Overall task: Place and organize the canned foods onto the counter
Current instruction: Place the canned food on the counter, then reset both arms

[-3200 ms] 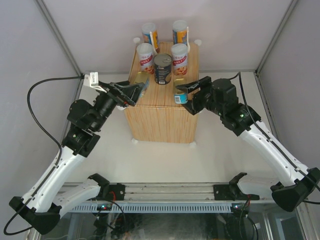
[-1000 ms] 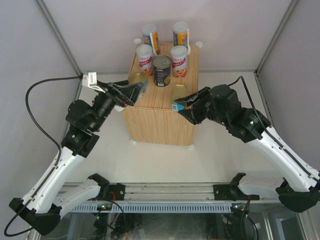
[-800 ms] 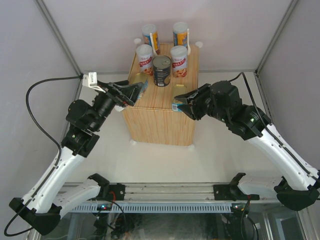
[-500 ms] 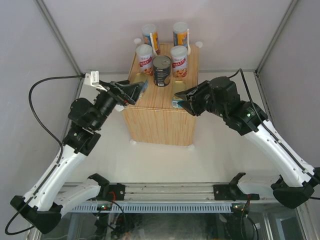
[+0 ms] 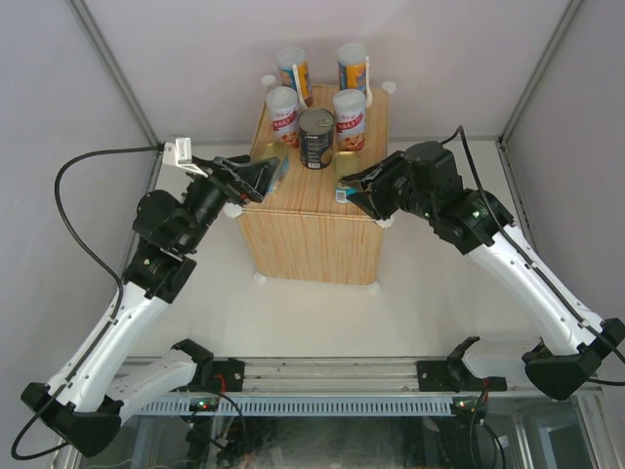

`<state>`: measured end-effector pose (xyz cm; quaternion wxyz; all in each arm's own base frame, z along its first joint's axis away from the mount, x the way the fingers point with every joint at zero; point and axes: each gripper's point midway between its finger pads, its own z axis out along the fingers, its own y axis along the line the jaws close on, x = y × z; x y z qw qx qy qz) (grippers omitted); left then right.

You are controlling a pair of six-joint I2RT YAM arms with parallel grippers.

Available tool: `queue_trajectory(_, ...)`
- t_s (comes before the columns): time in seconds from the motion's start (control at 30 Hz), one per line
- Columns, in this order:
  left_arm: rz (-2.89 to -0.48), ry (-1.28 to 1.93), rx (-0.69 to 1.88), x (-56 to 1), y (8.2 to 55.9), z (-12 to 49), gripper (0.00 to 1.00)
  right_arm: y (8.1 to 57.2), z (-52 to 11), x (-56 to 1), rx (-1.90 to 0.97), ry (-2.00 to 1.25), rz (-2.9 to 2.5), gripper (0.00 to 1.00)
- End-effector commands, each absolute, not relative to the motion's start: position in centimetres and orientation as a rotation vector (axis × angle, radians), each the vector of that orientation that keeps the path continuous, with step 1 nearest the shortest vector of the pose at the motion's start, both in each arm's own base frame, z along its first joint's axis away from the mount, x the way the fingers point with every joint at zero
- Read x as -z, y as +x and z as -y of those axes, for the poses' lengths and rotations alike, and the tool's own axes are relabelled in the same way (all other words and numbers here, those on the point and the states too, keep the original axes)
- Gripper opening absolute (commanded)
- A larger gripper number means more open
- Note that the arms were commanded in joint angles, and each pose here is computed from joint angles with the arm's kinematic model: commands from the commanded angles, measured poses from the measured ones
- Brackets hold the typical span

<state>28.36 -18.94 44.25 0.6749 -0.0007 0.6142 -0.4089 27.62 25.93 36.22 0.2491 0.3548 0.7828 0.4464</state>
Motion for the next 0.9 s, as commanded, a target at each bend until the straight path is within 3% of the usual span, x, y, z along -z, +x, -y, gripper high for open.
queue_trajectory(0.0, -1.287, -0.029, 0.854, -47.8, 27.6, 16.8, 0.97, 26.2, -24.6, -41.1, -1.234, 0.754, -2.038, 0.43)
queue_trajectory(0.23, -1.279, -0.259, 0.528, -48.3, 28.2, 9.3, 1.00, 26.2, -15.4, -40.6, -0.740, 0.596, -1.994, 0.51)
queue_trajectory(0.5, -1.334, -0.433, 0.152, -41.2, 29.9, 0.9, 1.00, 25.2, -1.9, -33.6, -0.175, 0.729, -1.895, 0.66)
queue_trajectory(0.67, -1.338, -0.580, -0.009, -35.3, 30.3, -3.3, 1.00, 23.4, 0.9, -30.7, -0.043, 0.793, -1.899, 0.78)
queue_trajectory(0.87, -1.386, -0.666, -0.027, -30.7, 30.5, -4.3, 1.00, 21.9, 2.2, -28.1, 0.042, 0.810, -1.922, 0.83)
